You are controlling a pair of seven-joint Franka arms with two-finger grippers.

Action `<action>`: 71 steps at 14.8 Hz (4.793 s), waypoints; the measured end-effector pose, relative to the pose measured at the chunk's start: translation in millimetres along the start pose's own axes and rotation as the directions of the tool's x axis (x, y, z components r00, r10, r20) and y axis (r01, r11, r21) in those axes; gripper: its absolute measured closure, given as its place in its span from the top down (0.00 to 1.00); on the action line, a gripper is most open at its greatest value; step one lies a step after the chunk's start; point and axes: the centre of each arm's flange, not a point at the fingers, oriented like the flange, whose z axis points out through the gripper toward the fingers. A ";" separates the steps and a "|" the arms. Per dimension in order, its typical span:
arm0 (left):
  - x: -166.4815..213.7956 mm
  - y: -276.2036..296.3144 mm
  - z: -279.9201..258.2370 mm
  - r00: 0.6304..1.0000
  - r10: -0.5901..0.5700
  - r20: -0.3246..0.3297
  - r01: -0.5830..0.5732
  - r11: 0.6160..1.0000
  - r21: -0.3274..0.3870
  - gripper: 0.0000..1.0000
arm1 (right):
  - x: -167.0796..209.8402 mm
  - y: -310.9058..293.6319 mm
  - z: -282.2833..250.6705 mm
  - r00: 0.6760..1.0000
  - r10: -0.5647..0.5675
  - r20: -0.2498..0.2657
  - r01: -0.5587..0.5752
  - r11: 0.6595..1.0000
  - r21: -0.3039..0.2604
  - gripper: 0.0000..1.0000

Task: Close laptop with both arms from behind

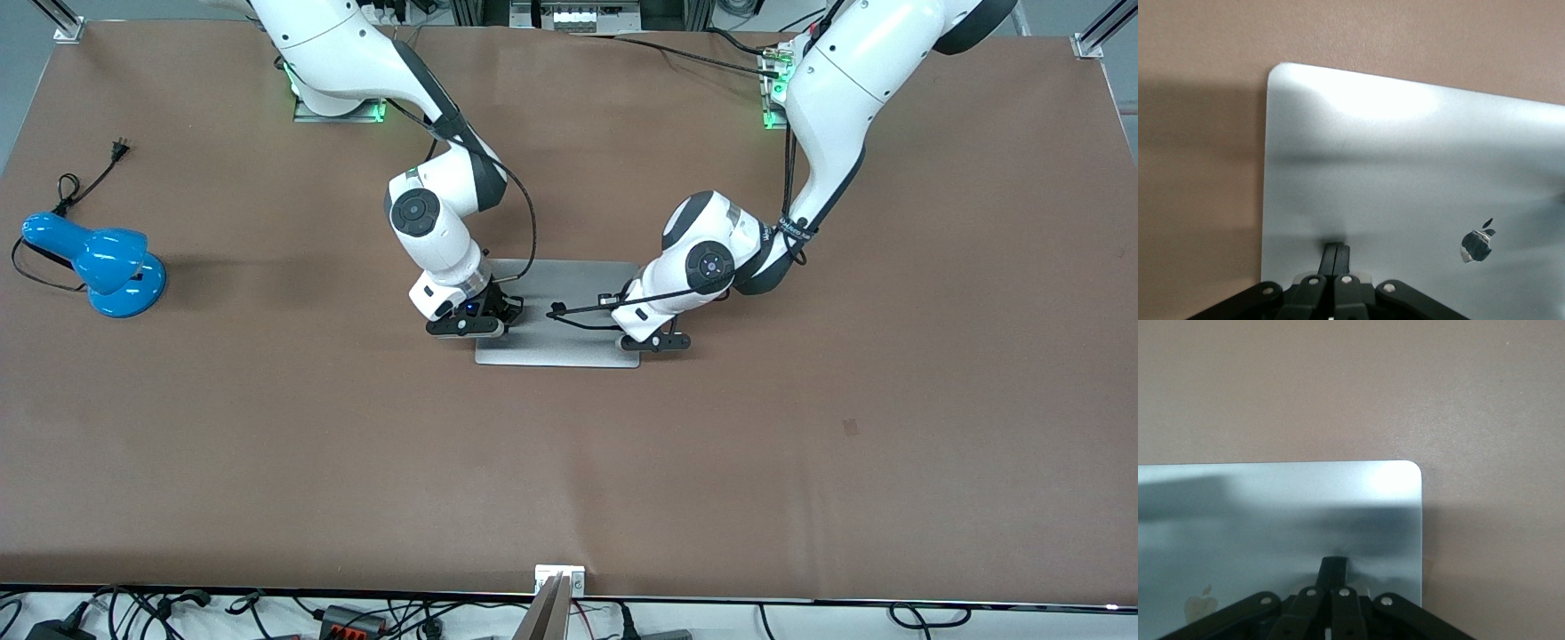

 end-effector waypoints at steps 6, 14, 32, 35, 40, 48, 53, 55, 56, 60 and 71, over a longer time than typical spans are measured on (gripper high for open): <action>7.5 -6.9 -89.1 0.999 -0.027 -0.018 0.027 0.998 0.052 0.01 | 18.4 -8.9 -36.1 0.996 0.006 0.085 -0.003 1.000 -0.031 0.01; 8.7 -100.6 -278.0 0.991 -0.131 -0.030 0.134 0.979 0.151 0.01 | 50.6 5.8 -189.4 0.964 0.013 0.267 0.033 0.986 -0.166 0.04; -65.3 -128.6 -452.4 0.985 -0.170 -0.038 0.174 0.957 0.230 0.13 | 109.7 179.1 -476.5 0.955 -0.080 0.284 0.144 0.967 -0.211 1.00; -48.0 -165.1 -463.2 0.982 -0.175 -0.072 0.186 0.961 0.204 0.40 | 117.0 204.4 -497.0 0.966 -0.047 0.254 0.103 0.971 -0.215 1.00; -44.2 -171.9 -462.5 0.985 -0.139 -0.101 0.156 0.968 0.194 0.85 | 120.7 223.8 -498.6 0.965 -0.029 0.260 0.084 0.975 -0.207 1.00; -54.5 -220.4 -466.7 0.998 0.015 -0.060 0.002 0.964 0.265 1.00 | 108.2 260.9 -464.7 0.981 0.001 0.193 0.039 0.978 -0.206 1.00; -60.2 -191.1 -458.4 0.993 0.097 -0.061 -0.067 0.923 0.379 1.00 | 105.4 258.5 -466.1 0.980 -0.002 0.197 0.043 0.978 -0.205 1.00; -59.8 -192.7 -461.1 0.993 0.097 -0.066 -0.065 0.923 0.378 1.00 | 103.6 259.4 -465.3 0.978 0.002 0.210 0.042 0.978 -0.206 1.00; -59.5 -193.9 -462.6 0.993 0.098 -0.068 -0.065 0.924 0.378 1.00 | 103.3 260.2 -465.0 0.977 0.004 0.212 0.041 0.978 -0.206 1.00; -58.0 -203.6 -467.4 0.994 0.084 -0.075 -0.051 0.926 0.374 1.00 | 102.9 260.6 -464.3 0.977 0.005 0.215 0.041 0.978 -0.206 1.00; -56.5 -215.0 -472.2 0.995 0.055 -0.079 -0.028 0.948 0.318 1.00 | 102.3 264.4 -464.4 0.975 0.013 0.220 0.034 0.978 -0.207 1.00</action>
